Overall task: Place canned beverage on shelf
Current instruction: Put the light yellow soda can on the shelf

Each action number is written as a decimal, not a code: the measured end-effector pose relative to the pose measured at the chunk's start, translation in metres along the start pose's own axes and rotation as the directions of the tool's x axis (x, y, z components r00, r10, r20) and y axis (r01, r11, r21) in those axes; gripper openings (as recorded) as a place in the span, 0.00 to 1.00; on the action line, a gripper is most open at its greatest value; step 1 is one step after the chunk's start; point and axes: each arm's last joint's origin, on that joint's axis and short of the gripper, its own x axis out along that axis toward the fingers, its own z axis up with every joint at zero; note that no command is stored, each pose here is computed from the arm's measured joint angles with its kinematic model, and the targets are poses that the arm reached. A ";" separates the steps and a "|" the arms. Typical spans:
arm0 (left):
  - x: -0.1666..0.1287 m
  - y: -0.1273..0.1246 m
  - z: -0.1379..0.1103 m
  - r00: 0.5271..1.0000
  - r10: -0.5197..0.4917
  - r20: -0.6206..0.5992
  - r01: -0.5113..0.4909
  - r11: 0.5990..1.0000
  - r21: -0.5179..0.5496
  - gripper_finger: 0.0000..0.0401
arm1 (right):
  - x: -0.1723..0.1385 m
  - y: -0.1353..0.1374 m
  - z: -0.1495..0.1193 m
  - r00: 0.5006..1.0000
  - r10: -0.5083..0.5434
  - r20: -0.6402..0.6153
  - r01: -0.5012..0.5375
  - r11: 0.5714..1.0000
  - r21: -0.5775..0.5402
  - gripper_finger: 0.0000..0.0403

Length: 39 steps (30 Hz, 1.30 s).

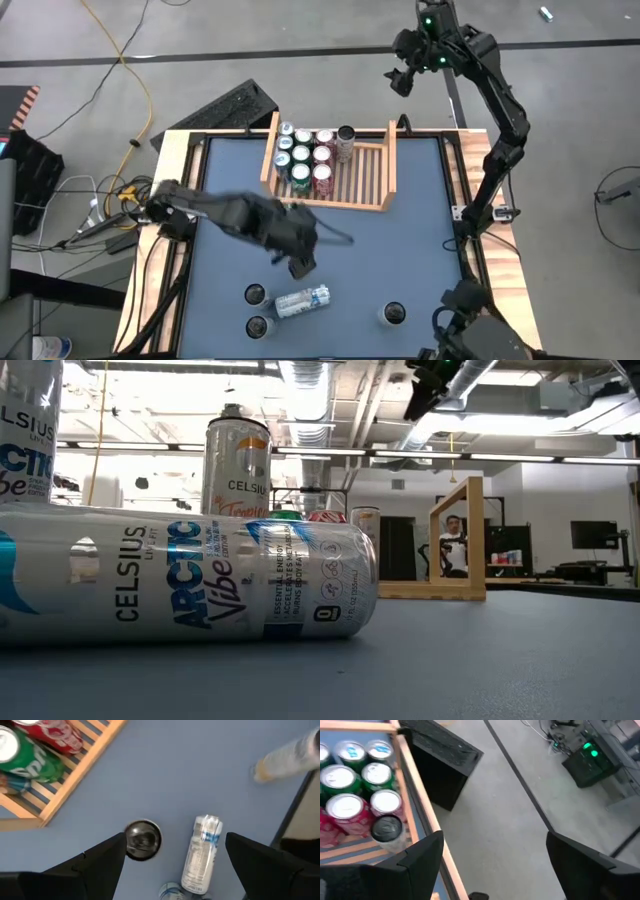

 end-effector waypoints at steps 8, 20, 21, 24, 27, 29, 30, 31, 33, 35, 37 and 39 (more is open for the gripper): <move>0.042 -0.030 -0.021 0.993 0.117 -0.034 -0.112 0.985 0.134 0.81 | 0.000 0.008 0.004 0.999 0.034 0.019 -0.034 0.999 0.006 0.85; 0.037 -0.020 -0.022 0.981 0.189 -0.046 -0.176 0.961 0.212 0.81 | 0.000 0.014 0.008 0.998 0.054 0.024 -0.054 0.999 -0.008 0.85; 0.037 -0.019 -0.020 0.981 0.188 -0.045 -0.175 0.963 0.204 0.81 | 0.000 0.014 0.008 0.998 0.054 0.024 -0.054 0.999 -0.009 0.85; 0.034 -0.011 -0.014 0.977 0.212 -0.023 -0.202 0.957 0.207 0.81 | 0.000 0.014 0.007 0.998 0.053 0.022 -0.053 0.999 -0.012 0.85; 0.031 -0.003 -0.010 0.972 0.233 -0.029 -0.221 0.950 0.218 0.81 | 0.003 0.014 0.006 0.998 0.057 0.013 -0.056 0.998 -0.030 0.85; 0.031 0.000 -0.007 0.974 0.223 -0.041 -0.210 0.955 0.211 0.81 | 0.005 0.014 0.004 0.998 0.062 -0.004 -0.063 0.998 -0.028 0.85; 0.031 0.001 -0.006 0.974 0.221 -0.044 -0.208 0.956 0.207 0.81 | 0.006 0.012 0.002 0.998 0.061 -0.010 -0.062 0.998 -0.024 0.85; 0.030 0.002 -0.005 0.975 0.219 -0.044 -0.206 0.957 0.204 0.81 | 0.006 0.011 0.002 0.998 0.061 -0.016 -0.062 0.998 -0.022 0.85; 0.029 0.004 -0.003 0.975 0.217 -0.046 -0.205 0.960 0.191 0.81 | 0.007 0.012 0.002 0.998 0.065 -0.019 -0.065 0.998 -0.022 0.85; 0.029 0.004 -0.003 0.976 0.212 -0.053 -0.200 0.965 0.172 0.81 | 0.008 0.010 0.000 0.998 0.064 -0.028 -0.065 0.998 -0.017 0.85; 0.029 0.004 -0.004 0.977 0.208 -0.054 -0.197 0.967 0.162 0.81 | 0.008 0.009 -0.001 0.998 0.062 -0.026 -0.062 0.998 -0.014 0.85; 0.027 0.005 -0.003 0.977 0.207 -0.050 -0.197 0.967 0.162 0.81 | 0.008 0.009 0.000 0.998 0.062 -0.023 -0.063 0.998 -0.015 0.85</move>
